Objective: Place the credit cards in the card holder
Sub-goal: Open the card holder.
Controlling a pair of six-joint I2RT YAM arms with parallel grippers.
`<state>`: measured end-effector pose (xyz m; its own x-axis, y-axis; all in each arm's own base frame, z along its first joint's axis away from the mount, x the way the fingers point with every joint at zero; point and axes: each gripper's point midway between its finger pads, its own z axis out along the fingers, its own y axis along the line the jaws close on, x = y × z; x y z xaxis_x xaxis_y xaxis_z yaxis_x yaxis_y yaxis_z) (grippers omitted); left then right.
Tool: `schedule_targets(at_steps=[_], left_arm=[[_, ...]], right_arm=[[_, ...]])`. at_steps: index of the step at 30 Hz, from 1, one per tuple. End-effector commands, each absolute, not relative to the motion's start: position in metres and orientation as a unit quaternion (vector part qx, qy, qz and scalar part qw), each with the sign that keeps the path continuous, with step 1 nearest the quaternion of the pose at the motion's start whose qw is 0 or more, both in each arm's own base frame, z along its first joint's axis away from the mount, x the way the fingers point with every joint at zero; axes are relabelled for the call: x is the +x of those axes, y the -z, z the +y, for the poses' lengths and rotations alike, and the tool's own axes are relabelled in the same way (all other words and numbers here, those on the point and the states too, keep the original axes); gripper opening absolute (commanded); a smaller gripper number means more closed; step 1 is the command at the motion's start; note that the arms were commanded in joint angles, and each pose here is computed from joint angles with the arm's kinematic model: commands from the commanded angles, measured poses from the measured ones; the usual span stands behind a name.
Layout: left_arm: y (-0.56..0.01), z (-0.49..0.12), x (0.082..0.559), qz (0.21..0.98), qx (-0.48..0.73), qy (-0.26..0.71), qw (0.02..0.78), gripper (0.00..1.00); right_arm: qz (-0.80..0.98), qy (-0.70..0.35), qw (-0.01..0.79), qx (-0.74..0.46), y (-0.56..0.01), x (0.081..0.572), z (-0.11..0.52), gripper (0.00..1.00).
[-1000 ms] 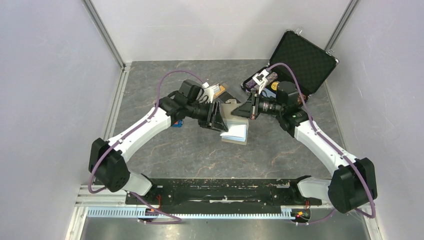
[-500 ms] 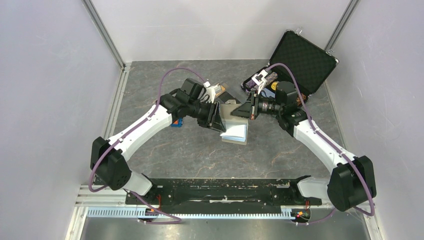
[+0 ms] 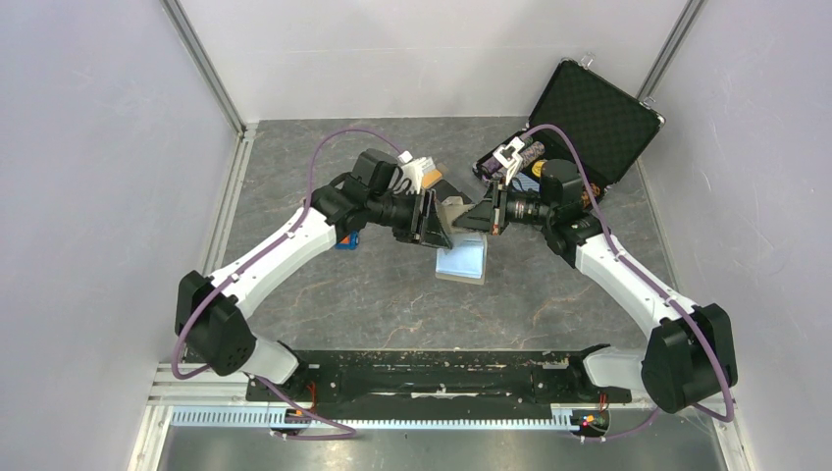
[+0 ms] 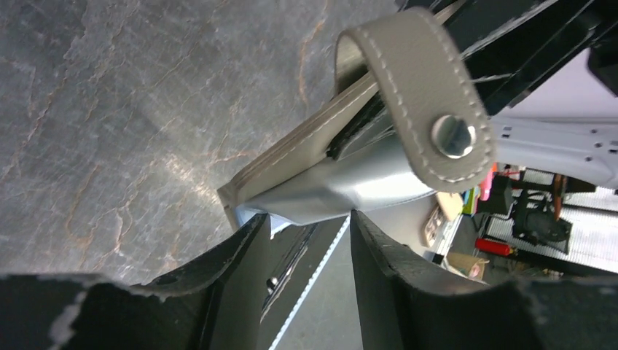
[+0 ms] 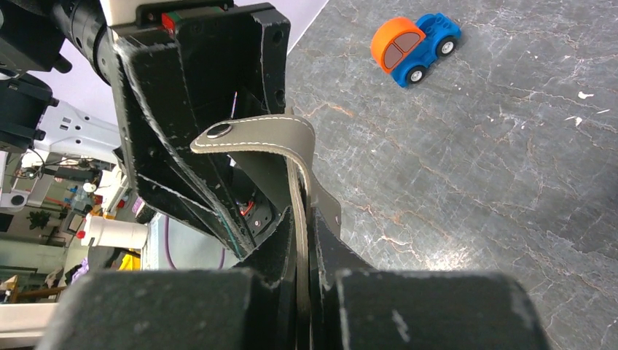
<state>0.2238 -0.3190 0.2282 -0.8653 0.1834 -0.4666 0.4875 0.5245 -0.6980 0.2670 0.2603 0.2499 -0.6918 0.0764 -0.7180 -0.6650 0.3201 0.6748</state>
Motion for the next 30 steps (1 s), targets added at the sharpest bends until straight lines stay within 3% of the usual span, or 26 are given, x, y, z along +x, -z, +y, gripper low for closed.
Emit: schedule_targets(at_steps=[1,20,30], left_arm=[[-0.270,-0.333,0.226,0.811,0.182,0.516,0.206,0.52],[-0.289,-0.320,0.236,0.789,0.168,0.530,0.261,0.61],[-0.249,-0.295,0.245,0.855,0.201,0.407,0.251,0.59]], right_arm=[[0.719,-0.558,0.352,-0.218,-0.265,0.264,0.261,0.00],[0.718,-0.571,0.341,-0.205,-0.276,0.262,0.263,0.00],[0.726,-0.574,0.327,-0.191,-0.273,0.265,0.264,0.00]])
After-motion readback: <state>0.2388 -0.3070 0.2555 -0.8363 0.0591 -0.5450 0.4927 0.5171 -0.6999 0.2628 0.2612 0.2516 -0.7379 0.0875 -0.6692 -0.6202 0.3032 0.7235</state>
